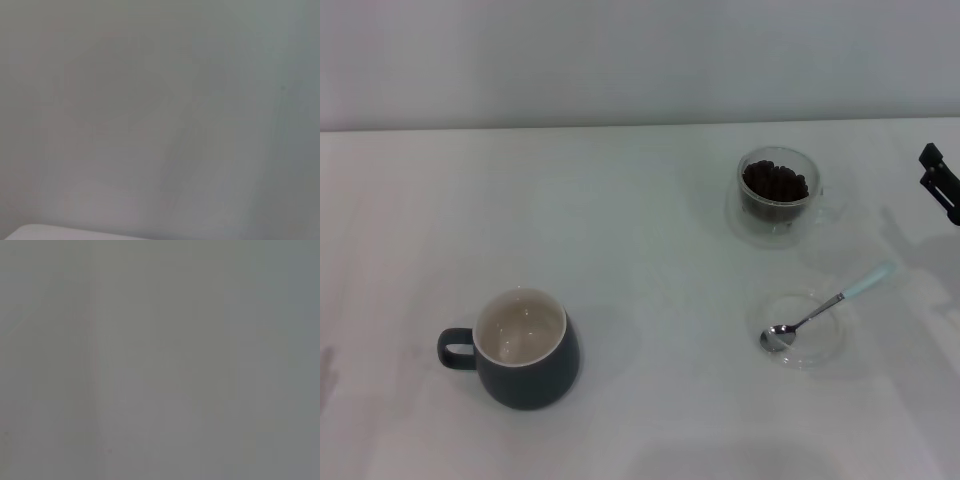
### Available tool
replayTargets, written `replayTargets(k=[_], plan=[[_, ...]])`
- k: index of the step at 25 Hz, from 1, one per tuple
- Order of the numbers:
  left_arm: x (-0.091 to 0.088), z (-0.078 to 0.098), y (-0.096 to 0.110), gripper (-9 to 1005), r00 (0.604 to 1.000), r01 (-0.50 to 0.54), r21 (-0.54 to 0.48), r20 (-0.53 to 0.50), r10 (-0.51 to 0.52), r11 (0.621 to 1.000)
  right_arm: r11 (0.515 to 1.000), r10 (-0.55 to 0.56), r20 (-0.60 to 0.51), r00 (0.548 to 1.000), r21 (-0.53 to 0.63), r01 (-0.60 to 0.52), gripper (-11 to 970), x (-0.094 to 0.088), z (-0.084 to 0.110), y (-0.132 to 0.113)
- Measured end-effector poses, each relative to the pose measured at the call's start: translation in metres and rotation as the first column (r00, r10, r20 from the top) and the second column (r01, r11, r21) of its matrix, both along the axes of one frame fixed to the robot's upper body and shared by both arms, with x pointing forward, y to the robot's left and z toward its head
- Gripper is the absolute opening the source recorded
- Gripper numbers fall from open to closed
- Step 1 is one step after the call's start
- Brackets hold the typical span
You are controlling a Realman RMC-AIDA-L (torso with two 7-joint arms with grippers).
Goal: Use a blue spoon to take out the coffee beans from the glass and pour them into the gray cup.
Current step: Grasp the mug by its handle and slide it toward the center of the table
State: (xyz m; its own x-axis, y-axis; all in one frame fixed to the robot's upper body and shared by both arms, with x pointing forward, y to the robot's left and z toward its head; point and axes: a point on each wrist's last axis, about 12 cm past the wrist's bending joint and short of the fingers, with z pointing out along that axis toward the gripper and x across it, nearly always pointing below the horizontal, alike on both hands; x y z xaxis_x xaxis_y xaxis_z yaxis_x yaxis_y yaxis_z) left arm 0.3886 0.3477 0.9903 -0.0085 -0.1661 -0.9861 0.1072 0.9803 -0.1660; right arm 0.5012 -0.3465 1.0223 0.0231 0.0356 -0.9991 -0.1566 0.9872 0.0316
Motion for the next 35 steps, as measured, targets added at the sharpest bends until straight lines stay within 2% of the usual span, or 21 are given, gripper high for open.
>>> replayTargets(k=[4,8,18,30,35], plan=[[0.000,0.000,0.000,888,1.000,0.002,0.001,0.001,-0.002,1.000,1.000,-0.001,0.000,1.000,0.000,0.001,870,0.000,0.000,0.000],[-0.001,-0.001,-0.004,888,0.999,0.049,0.024,-0.012,-0.049,0.999,1.000,0.001,0.001,1.000,0.000,-0.001,870,0.000,0.000,0.000],[-0.018,-0.004,-0.007,887,0.977,0.212,0.192,-0.049,-0.207,0.958,1.000,-0.005,-0.004,1.000,-0.004,0.005,870,0.000,0.000,-0.001],[0.020,-0.008,-0.035,888,0.906,0.424,0.251,-0.117,-0.407,0.870,1.000,0.000,0.009,1.000,-0.003,0.000,870,0.004,0.003,0.000],[0.028,-0.009,-0.041,888,0.892,0.452,0.258,-0.138,-0.431,0.854,1.000,-0.001,0.007,1.000,-0.003,0.001,870,0.003,0.002,0.000]])
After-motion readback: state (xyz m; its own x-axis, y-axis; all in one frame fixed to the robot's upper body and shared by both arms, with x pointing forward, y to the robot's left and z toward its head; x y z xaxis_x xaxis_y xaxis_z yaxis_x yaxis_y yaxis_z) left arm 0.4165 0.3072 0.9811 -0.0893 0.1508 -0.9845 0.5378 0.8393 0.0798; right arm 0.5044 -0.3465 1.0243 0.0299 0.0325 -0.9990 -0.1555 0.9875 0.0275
